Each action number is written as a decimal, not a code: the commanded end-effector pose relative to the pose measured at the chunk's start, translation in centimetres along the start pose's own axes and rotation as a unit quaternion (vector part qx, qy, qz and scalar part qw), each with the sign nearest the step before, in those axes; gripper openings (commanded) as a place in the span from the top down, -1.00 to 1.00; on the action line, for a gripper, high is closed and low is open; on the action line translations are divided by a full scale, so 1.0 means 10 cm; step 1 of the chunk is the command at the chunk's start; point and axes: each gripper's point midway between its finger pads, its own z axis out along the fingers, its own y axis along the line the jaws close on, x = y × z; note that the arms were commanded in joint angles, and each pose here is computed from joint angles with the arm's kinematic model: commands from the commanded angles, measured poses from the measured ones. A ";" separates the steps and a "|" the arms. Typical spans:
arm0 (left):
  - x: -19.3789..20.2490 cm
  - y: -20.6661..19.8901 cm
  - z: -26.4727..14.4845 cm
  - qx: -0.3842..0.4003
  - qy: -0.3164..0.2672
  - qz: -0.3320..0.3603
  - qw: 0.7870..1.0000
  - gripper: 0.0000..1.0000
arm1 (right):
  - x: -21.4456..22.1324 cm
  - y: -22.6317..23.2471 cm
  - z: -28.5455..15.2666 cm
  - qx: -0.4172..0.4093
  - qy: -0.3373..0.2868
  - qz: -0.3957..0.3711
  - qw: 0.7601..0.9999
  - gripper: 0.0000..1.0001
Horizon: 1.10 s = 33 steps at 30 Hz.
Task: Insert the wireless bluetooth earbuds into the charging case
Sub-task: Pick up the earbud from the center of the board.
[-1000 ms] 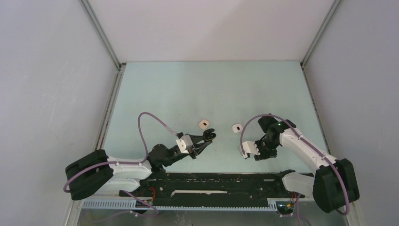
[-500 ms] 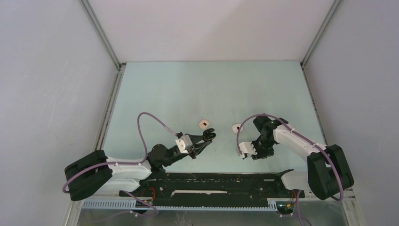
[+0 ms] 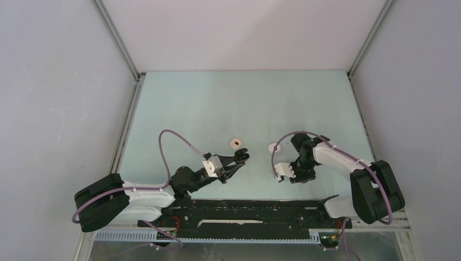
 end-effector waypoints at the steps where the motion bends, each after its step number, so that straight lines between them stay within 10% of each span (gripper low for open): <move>1: -0.23 0.03 0.07 -0.003 -0.035 0.007 0.999 1.00 | 0.03 -0.01 0.03 0.001 0.010 0.005 1.000 0.43; 23: -0.15 0.02 0.13 -0.003 -0.025 -0.004 1.000 0.99 | -0.64 -0.17 -0.65 0.132 -0.090 0.064 0.985 1.00; 33: -0.19 0.05 0.13 -0.015 -0.041 -0.015 0.999 0.99 | -1.68 -0.45 -2.12 0.357 -0.310 -0.004 0.881 1.00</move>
